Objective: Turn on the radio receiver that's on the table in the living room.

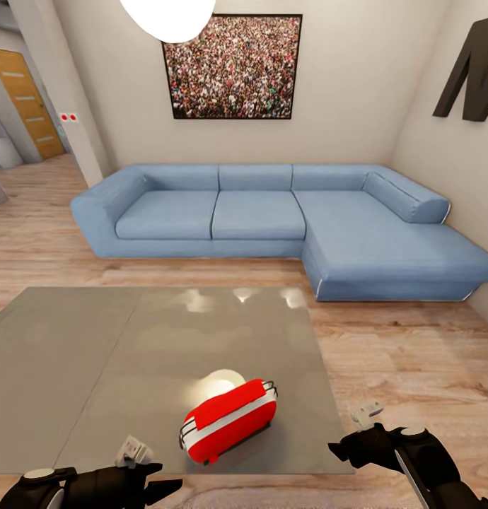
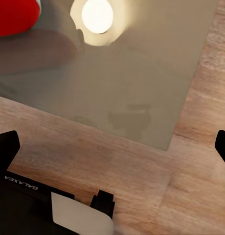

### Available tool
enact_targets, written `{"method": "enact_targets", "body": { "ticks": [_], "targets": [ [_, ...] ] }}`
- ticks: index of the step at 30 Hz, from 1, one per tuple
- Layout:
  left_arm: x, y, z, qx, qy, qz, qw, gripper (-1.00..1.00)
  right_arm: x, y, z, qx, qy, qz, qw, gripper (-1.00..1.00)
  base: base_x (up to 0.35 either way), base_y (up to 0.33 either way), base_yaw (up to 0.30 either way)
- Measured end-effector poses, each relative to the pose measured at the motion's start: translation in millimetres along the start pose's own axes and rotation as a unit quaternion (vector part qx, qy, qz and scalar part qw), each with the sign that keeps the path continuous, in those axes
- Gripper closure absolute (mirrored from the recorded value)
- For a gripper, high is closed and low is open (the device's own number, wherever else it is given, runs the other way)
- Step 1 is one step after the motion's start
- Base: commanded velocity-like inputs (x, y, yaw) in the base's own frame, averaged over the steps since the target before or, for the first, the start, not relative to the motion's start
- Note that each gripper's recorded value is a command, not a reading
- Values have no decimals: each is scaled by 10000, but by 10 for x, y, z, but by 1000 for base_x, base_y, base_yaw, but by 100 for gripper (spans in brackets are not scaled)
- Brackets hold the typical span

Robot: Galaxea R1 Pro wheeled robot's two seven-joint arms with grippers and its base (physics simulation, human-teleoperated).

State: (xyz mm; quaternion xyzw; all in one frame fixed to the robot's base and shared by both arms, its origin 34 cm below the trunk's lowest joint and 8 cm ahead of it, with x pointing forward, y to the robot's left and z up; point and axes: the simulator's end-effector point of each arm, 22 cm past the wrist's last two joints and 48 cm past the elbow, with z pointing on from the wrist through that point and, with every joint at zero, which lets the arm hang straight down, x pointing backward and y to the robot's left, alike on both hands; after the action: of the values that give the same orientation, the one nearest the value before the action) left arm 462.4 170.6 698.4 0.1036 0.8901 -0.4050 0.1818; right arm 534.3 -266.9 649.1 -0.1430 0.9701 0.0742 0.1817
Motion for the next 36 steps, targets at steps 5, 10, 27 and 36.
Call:
{"method": "enact_targets", "body": {
  "ticks": [5,10,27,36],
  "targets": [
    [20,15,13,1,27,-30,10000,-100,24,10,26,-23,38,6,10000,-100,0,0,0],
    [40,28,26,4,52,-61,10000,-100,53,23,52,-50,80,9,10000,-100,0,0,0],
    [93,66,61,27,115,-158,9998,-100,138,138,150,-172,233,-85,9995,-100,0,0,6],
    [99,67,66,31,123,-166,9998,-100,152,150,160,-179,258,-99,9995,-100,0,0,0]
  ]
}}
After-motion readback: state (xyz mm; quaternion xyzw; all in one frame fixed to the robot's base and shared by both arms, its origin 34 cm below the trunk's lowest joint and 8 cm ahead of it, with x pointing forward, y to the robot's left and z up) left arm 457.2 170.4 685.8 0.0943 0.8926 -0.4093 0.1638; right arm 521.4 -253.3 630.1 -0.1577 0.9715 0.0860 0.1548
